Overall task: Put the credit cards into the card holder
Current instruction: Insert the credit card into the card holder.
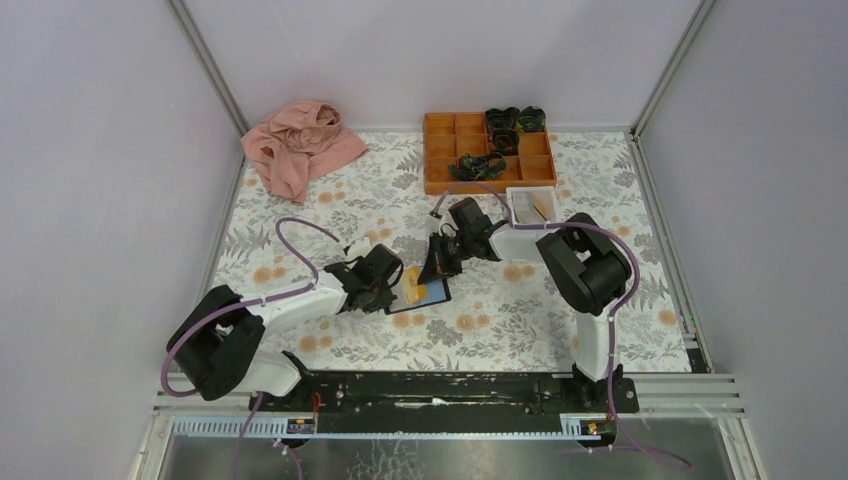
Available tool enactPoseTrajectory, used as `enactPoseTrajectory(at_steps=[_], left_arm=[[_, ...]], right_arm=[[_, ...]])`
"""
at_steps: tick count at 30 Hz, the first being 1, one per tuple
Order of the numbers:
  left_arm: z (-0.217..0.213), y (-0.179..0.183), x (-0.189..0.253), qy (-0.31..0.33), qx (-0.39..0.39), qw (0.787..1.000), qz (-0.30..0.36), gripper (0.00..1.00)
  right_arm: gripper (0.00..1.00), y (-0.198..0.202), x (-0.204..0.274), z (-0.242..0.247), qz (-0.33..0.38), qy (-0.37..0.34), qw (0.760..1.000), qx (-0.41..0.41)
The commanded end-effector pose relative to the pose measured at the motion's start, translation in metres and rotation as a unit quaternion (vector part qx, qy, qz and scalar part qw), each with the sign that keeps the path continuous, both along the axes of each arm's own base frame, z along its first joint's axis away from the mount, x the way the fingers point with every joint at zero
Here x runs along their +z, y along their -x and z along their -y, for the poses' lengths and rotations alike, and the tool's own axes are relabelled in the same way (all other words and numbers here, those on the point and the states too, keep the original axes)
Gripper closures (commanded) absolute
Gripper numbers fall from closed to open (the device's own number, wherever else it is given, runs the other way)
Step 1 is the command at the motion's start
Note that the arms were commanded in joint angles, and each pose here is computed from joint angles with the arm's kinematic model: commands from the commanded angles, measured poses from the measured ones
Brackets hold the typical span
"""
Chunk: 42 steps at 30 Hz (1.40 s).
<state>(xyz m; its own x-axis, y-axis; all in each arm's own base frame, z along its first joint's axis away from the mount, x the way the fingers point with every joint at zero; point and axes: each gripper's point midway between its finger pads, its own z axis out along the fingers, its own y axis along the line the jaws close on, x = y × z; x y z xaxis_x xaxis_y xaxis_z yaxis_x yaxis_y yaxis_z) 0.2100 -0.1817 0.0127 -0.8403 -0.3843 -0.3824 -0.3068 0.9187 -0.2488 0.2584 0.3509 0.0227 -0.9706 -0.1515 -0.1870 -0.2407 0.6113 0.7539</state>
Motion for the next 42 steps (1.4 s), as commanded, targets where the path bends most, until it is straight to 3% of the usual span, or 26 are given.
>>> enactPoseTrajectory(at_steps=[1,20,29,42], left_arm=[[-0.007,0.008,-0.018,-0.013,-0.007,1.0,-0.019,1.0],[-0.008,0.009,-0.02,-0.018,-0.011,1.0,-0.023,1.0],[-0.009,0.01,-0.02,-0.018,-0.012,1.0,-0.022,1.0],[-0.009,0.011,-0.018,-0.013,-0.014,1.0,-0.017,1.0]], right_arm=[[1.0,-0.012,-0.01,-0.004,0.023,0.026,0.999,-0.014],[1.0,0.006,-0.013,-0.011,0.002,0.022,1.0,-0.001],[0.73,0.001,-0.007,-0.009,0.025,0.048,0.999,0.004],[0.69,-0.008,0.008,-0.009,0.046,0.059,0.997,-0.001]])
